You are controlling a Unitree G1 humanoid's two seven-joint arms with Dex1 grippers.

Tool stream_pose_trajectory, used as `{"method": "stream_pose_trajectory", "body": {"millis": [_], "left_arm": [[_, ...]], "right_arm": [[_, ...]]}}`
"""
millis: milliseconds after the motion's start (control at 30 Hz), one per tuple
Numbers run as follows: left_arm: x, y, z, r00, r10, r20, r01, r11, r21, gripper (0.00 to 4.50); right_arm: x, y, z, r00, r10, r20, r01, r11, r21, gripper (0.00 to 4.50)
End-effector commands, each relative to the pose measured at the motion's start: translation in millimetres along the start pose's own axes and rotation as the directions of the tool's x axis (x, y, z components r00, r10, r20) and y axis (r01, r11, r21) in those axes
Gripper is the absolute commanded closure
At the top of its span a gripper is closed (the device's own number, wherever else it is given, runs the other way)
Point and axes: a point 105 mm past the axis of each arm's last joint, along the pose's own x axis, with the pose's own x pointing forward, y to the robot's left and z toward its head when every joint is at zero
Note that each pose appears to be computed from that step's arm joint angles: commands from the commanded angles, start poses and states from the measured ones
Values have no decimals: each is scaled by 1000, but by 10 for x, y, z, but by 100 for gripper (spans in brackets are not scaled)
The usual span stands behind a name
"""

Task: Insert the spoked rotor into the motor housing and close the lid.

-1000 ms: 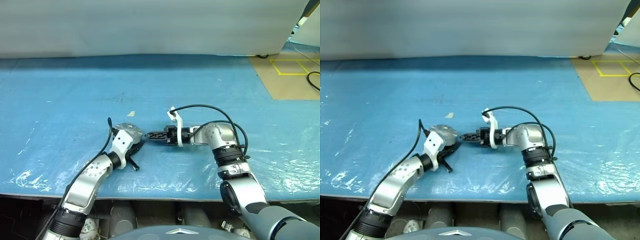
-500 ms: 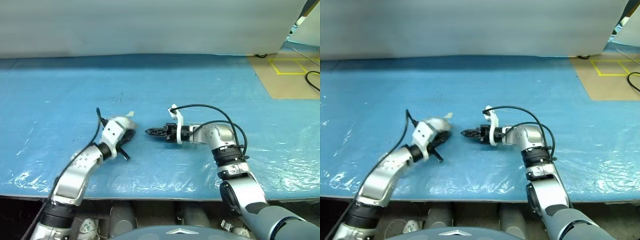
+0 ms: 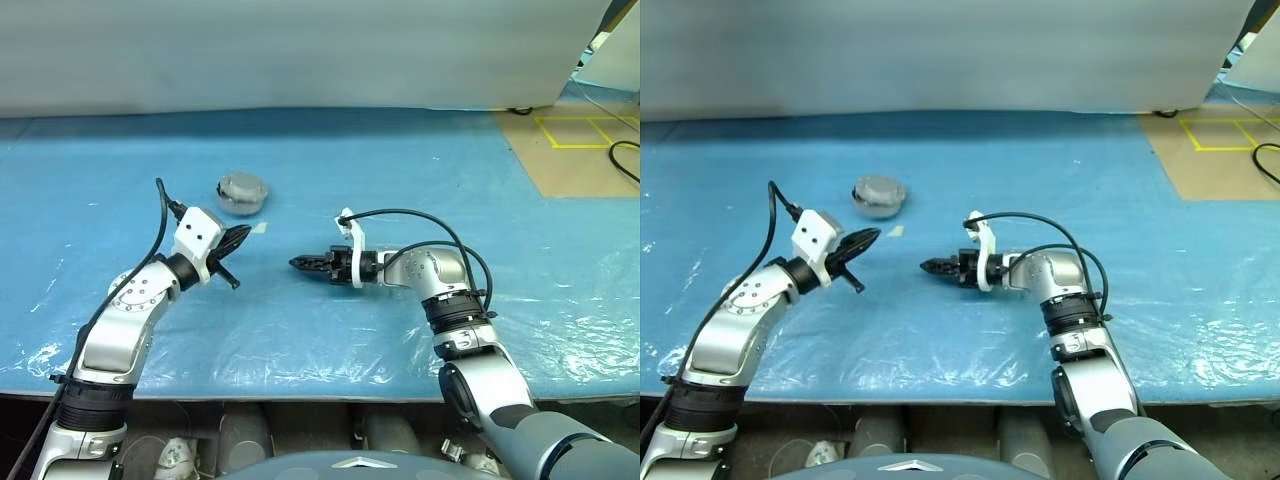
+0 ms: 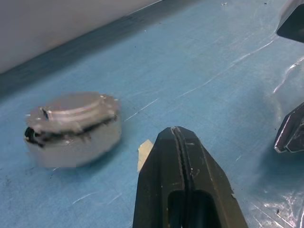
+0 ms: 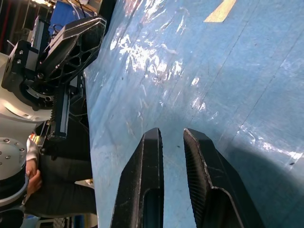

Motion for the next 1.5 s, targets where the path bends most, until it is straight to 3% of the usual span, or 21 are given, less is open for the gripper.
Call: {"method": "stream_pose_trajectory", "body": {"millis": [33,267,400,600,800,967,1200,1500], "left_arm": [[11,-45,102,998,-6,57,6,1000,7,450],[13,-20,101,996,31,88,-31,1000,2,450],[-34,24,54,993,67,98,-67,998,-5,450],[-183,85,-55,990,108,85,-104,993,-59,450],[-392,141,-239,983,184,29,-181,980,-77,450],[-556,136,-339,973,232,-9,-232,969,-82,450],[-713,90,-362,958,286,-33,-287,954,-80,450],[-888,48,-376,933,355,-55,-359,930,-82,450]], "right_arm": [[16,43,132,999,11,52,-9,999,-39,379],[43,122,550,976,-5,218,67,958,-279,379],[127,263,820,950,21,311,130,880,-456,379],[436,472,912,960,61,274,143,734,-664,379],[779,598,965,969,50,242,160,620,-768,379],[983,729,1097,964,16,267,209,577,-790,255],[1128,809,1183,951,-61,303,288,528,-799,5],[1313,915,1074,957,-98,271,281,526,-803,2]]}}
